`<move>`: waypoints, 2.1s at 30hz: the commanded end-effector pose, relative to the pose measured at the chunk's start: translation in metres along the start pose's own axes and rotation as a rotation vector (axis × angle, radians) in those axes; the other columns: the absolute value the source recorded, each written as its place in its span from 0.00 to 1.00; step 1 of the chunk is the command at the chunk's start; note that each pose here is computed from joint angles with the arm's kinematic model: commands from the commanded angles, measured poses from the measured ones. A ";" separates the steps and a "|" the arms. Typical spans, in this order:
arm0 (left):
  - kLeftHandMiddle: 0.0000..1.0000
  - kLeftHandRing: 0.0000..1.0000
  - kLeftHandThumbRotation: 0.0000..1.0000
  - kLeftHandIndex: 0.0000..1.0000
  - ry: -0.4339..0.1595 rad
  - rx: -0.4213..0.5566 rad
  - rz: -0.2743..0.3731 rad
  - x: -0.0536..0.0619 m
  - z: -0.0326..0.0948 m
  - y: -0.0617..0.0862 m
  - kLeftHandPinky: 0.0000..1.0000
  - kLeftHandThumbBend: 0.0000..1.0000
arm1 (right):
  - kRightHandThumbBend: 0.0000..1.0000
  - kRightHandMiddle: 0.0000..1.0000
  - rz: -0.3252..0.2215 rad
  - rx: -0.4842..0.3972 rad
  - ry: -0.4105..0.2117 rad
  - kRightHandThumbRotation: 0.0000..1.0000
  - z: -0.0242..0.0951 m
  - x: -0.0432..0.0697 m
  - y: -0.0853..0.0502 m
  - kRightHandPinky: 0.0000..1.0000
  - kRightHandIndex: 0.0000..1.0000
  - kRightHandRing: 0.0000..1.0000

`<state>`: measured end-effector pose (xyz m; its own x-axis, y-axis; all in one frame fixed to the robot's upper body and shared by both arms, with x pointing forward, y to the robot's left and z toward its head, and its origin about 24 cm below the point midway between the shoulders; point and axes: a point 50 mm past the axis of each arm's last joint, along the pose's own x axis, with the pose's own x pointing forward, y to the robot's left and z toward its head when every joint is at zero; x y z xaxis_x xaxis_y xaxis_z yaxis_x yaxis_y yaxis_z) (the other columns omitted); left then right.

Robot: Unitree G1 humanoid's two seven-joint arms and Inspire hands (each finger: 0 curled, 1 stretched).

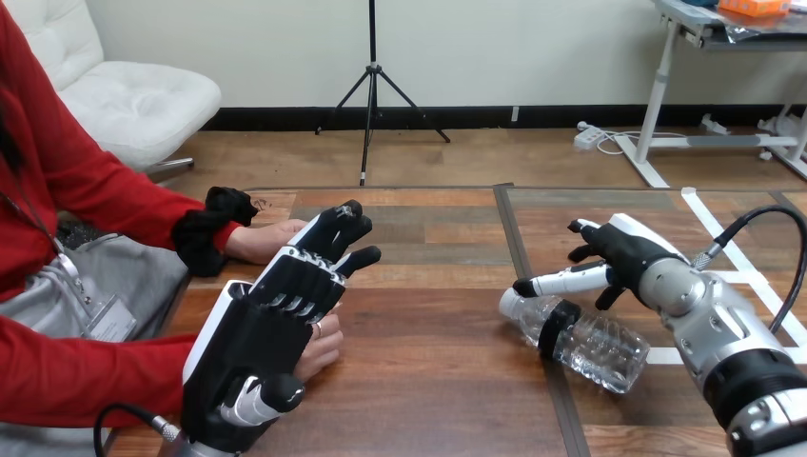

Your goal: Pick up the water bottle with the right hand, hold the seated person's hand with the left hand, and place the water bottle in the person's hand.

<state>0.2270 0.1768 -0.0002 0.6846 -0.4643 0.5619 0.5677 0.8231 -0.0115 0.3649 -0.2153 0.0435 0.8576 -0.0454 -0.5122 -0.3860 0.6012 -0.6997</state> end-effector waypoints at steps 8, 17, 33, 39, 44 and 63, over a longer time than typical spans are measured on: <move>0.95 0.95 0.65 0.90 -0.065 0.013 -0.036 0.029 -0.001 -0.002 0.89 1.00 | 1.00 0.80 -0.057 -0.041 -0.037 0.46 0.015 -0.014 -0.027 0.49 0.98 0.75; 0.95 0.94 0.67 0.92 -0.070 0.041 -0.028 0.033 -0.002 -0.006 0.87 1.00 | 1.00 0.85 -0.044 -0.074 -0.024 0.48 0.017 -0.023 -0.027 0.51 0.99 0.79; 0.96 0.95 0.67 0.93 -0.075 0.003 -0.046 0.041 -0.005 -0.009 0.89 1.00 | 1.00 0.87 0.000 -0.078 -0.013 0.47 0.014 -0.031 -0.013 0.51 1.00 0.76; 0.96 0.95 0.66 0.93 -0.081 -0.001 -0.049 0.044 -0.006 -0.011 0.89 1.00 | 1.00 0.91 0.020 -0.110 0.007 0.48 0.011 -0.031 -0.004 0.55 1.00 0.80; 0.96 0.95 0.66 0.93 -0.091 -0.009 -0.050 0.046 -0.006 -0.012 0.89 1.00 | 1.00 0.92 0.028 -0.109 0.013 0.49 0.006 -0.028 0.005 0.56 1.00 0.80; 0.96 0.95 0.67 0.93 -0.096 -0.013 -0.051 0.047 -0.006 -0.017 0.89 1.00 | 1.00 0.97 0.084 -0.082 0.049 0.48 -0.012 -0.020 0.032 0.64 1.00 0.86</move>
<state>0.2430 0.1492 0.0094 0.6429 -0.4865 0.5917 0.6027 0.7979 0.0012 0.3329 -0.2111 0.0372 0.8236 -0.0552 -0.5645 -0.4547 0.5308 -0.7152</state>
